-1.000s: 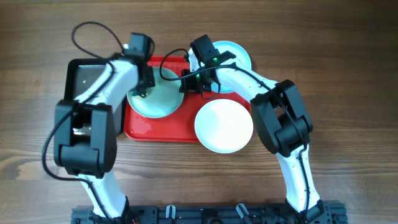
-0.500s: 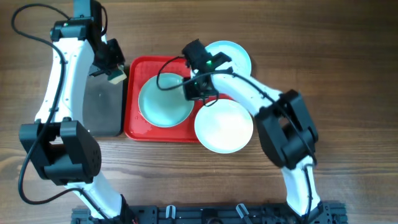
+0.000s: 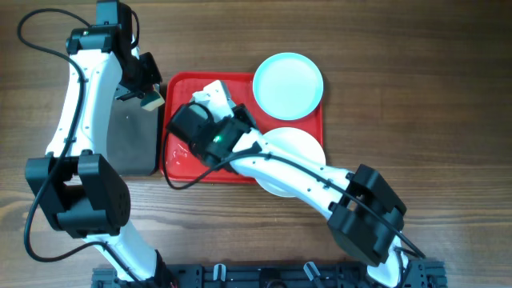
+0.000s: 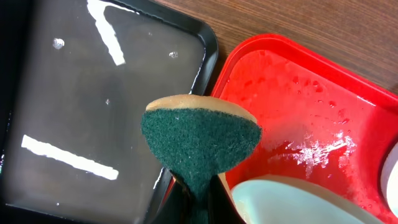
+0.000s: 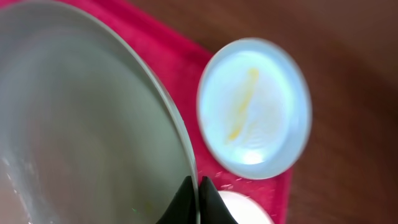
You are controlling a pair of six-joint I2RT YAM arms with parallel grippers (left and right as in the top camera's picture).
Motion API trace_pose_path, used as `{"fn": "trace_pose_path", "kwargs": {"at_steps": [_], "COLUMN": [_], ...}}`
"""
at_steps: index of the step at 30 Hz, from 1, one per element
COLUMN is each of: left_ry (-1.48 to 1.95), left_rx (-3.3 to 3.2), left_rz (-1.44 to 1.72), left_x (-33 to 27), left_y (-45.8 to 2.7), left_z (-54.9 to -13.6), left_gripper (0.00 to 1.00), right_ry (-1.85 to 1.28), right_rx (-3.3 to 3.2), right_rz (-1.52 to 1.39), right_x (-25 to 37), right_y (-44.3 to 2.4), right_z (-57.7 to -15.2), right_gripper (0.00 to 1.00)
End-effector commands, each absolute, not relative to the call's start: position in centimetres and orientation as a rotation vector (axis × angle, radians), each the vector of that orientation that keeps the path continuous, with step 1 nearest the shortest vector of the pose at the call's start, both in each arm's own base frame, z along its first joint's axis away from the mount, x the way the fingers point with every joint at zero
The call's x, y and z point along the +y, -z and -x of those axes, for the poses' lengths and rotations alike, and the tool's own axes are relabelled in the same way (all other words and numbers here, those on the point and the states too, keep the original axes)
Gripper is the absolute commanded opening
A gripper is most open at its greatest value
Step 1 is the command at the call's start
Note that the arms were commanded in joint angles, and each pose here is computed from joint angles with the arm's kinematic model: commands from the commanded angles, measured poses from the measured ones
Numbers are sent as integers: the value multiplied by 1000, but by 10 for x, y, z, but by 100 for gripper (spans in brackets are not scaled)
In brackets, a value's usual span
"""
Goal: Clean dirty plates on tray and stack at the side
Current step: 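Lift the cleaned plate with the right gripper and place it right of the tray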
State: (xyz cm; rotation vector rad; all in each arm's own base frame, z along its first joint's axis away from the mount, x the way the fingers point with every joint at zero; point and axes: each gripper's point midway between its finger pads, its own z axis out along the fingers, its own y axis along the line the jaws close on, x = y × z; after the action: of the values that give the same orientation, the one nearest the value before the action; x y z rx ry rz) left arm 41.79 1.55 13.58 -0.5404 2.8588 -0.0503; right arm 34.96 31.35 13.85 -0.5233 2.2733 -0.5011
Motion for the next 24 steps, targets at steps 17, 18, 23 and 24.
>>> {"fn": "trace_pose_path", "kwargs": {"at_steps": [17,18,23,24], "left_ry": [83,82,82,82], "left_rx": [2844,2844,2844,2844], "left_rz": [551,551,551,551], "left_x": [13,13,13,13], "left_y": [-142,-142,-142,-142], "left_z": [-416,-416,-416,-416], "left_gripper": [4,4,4,4], "right_ry": [934,934,938,938], "right_rx": [1655,1655,1655,1655], "right_rz": [384,383,387,387], "right_x": [308,308,308,308], "right_y": [-275,-275,-275,-275], "right_z": [-320,-320,-320,-320], "right_gripper": [4,5,4,4]}}
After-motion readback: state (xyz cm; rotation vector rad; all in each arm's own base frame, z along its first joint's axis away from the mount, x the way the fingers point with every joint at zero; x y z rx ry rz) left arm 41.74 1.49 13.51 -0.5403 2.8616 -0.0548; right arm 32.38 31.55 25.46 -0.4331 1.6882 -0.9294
